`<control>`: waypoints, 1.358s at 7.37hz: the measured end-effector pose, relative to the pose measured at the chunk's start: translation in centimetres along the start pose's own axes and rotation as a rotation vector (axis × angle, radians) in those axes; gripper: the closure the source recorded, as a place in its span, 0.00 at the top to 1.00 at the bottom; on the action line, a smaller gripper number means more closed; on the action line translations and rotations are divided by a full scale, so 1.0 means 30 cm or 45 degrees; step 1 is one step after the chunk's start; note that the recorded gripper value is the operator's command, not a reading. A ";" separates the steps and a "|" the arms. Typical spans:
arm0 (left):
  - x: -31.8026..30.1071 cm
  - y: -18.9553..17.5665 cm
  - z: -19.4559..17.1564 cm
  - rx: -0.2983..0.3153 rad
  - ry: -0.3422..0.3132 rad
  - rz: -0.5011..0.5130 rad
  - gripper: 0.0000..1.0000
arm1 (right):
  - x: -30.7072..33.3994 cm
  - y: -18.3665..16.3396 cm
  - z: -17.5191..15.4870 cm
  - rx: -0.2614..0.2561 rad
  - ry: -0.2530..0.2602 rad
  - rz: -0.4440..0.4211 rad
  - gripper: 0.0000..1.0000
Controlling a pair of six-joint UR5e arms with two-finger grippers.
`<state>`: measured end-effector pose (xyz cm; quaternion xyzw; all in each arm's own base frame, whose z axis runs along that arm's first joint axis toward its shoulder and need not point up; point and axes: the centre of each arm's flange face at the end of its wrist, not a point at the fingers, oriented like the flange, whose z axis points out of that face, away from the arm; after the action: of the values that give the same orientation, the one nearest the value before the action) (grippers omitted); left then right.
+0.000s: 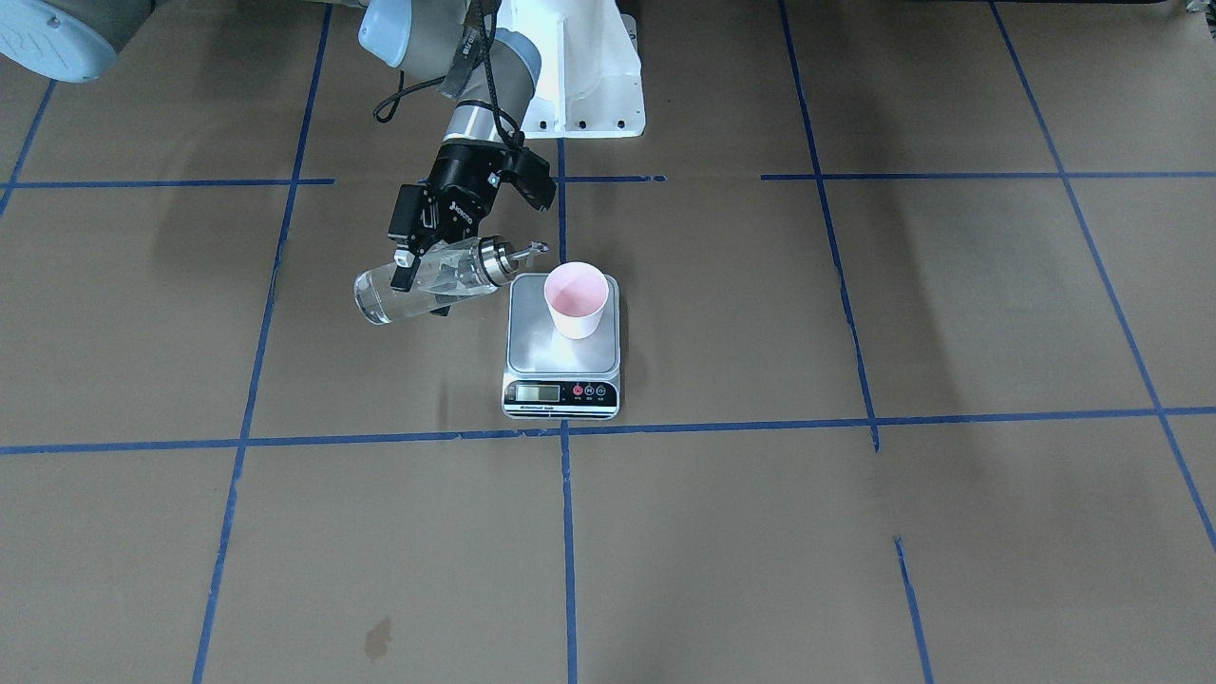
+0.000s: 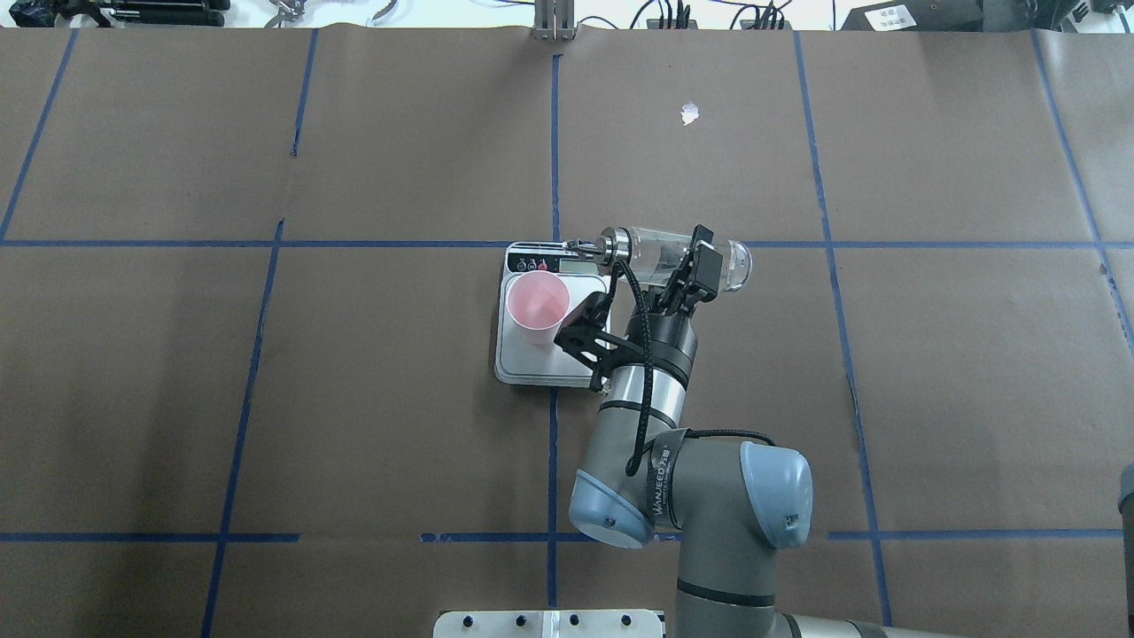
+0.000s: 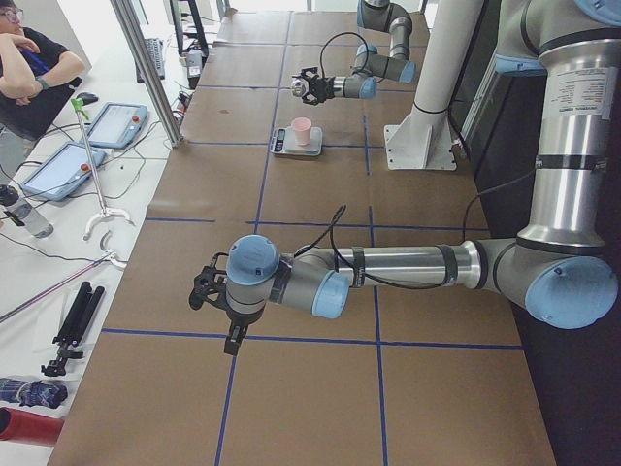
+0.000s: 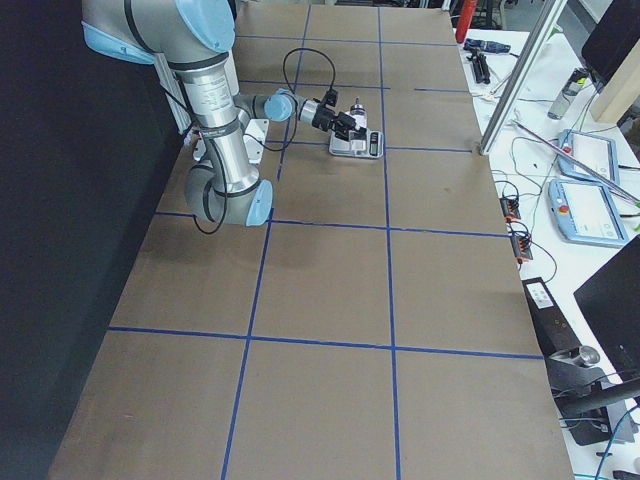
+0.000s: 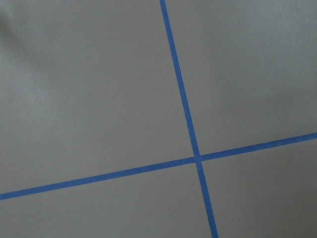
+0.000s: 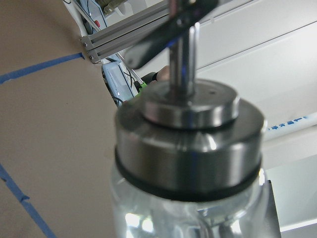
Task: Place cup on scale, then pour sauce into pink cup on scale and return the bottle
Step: 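Tilt the bottle with the right gripper to pour into the cup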
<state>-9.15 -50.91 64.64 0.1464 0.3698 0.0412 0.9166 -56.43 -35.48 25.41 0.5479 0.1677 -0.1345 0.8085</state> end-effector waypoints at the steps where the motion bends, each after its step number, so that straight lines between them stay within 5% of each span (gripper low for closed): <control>1: -0.004 0.003 0.005 -0.004 0.000 -0.003 1.00 | 0.003 -0.009 0.008 0.005 0.019 -0.051 0.00; 10: -0.030 0.016 0.043 -0.029 0.043 -0.030 1.00 | 0.010 -0.036 0.042 -0.038 0.134 -0.368 0.00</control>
<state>-8.90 -50.94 66.25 0.1311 0.3865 0.0372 0.9122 -56.44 -37.06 24.81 0.5123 0.2888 -0.2181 0.7788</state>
